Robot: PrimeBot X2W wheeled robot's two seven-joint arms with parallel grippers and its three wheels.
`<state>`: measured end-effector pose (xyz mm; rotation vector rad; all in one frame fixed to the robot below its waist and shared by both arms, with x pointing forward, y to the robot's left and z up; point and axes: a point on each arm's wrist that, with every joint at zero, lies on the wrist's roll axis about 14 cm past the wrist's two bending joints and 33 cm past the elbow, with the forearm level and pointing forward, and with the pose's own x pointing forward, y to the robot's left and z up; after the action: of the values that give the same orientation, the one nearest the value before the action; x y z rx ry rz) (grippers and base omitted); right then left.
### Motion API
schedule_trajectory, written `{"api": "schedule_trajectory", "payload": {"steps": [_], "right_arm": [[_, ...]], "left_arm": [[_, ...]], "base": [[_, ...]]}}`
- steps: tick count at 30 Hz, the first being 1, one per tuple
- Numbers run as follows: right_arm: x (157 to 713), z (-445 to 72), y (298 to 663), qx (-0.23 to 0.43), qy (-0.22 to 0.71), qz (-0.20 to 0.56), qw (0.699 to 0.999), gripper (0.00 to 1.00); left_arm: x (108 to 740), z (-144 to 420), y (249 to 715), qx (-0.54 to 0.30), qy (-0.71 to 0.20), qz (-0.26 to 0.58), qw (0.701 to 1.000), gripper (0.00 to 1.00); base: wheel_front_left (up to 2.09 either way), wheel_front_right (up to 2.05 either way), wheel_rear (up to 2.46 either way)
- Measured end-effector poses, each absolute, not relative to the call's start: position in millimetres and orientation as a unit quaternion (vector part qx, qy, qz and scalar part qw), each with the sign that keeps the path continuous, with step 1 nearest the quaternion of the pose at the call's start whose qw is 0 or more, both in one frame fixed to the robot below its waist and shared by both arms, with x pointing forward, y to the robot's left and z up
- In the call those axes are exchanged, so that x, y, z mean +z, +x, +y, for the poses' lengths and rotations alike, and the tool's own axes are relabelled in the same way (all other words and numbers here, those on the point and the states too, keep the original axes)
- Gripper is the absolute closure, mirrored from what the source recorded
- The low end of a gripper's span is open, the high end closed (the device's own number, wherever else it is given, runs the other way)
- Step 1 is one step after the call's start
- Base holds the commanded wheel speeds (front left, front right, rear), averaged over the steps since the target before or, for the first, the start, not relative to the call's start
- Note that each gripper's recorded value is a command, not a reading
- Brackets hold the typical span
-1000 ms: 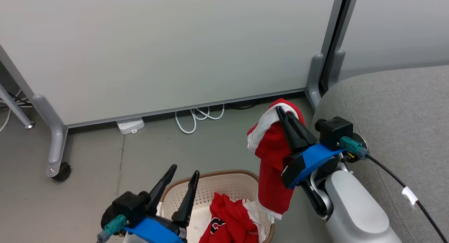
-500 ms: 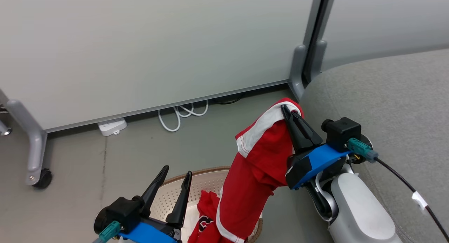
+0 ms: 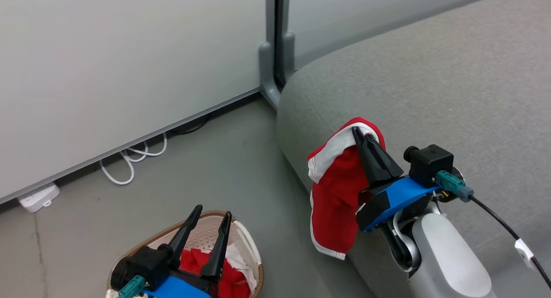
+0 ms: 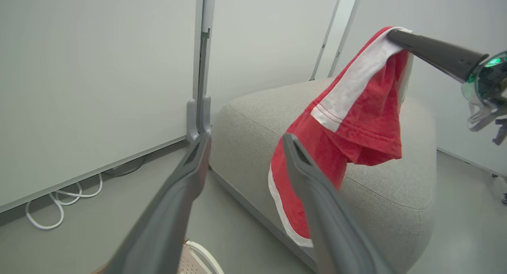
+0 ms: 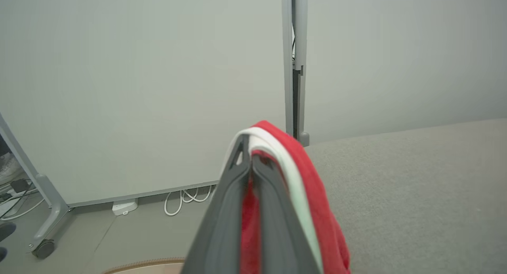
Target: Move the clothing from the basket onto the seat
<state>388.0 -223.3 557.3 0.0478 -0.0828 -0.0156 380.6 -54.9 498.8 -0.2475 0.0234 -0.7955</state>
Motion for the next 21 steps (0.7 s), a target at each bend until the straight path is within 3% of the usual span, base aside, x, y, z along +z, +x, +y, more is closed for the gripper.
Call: {"api": "schedule_trajectory", "payload": {"steps": [9,21], "right_arm": [[547,-276,355,-0.091,0.026,-0.032,0.995,1.0],[536,-303,360,-0.129,0.063,-0.013,0.99,1.0]], "left_arm": [[499,-115,373,-0.47,-0.122,0.015,0.874,0.0],[484,-120,383,-0.481,-0.121,0.03,0.868,0.0]], "base": [[0.0,0.0,0.0],[0.0,0.0,0.0]]}}
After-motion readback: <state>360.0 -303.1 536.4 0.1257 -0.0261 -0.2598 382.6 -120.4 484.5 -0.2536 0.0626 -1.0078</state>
